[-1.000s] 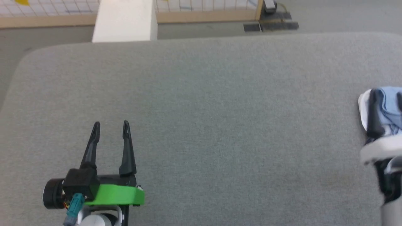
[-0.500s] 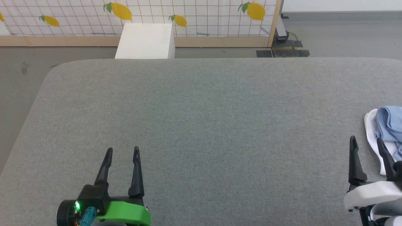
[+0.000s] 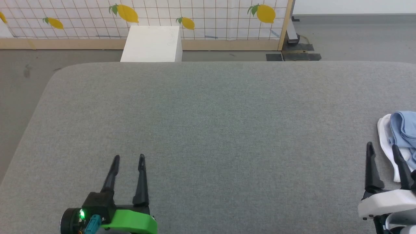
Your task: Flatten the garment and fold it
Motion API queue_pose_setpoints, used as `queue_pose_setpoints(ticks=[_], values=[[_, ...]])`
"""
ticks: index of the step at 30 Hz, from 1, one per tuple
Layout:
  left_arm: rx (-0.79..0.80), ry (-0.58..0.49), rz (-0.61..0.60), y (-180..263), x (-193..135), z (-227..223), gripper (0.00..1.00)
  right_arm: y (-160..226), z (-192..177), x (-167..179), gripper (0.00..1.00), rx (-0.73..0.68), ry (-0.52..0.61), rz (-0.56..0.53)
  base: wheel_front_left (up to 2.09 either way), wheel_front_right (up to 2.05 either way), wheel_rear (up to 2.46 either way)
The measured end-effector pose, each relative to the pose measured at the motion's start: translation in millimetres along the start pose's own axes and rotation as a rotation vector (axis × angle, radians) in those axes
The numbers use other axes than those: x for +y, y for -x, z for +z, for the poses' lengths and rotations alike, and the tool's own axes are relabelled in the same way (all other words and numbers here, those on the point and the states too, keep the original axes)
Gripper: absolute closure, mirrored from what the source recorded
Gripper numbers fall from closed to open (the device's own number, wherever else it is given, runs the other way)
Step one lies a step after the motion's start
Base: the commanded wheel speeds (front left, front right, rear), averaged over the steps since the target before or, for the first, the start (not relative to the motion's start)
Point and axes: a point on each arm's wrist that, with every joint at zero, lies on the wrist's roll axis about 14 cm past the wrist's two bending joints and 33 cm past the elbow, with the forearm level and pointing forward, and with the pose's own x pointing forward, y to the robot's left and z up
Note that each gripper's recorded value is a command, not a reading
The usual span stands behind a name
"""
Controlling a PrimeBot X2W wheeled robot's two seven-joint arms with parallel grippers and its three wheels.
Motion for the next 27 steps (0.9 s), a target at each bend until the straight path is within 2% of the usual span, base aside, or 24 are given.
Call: queue_pose_setpoints(ticks=[27], values=[[0.039, -0.014, 0.016, 1, 6, -4, 1.00, -2, -2, 18, 1.00, 0.020, 0.007, 0.054, 0.00, 0.00, 0.00]])
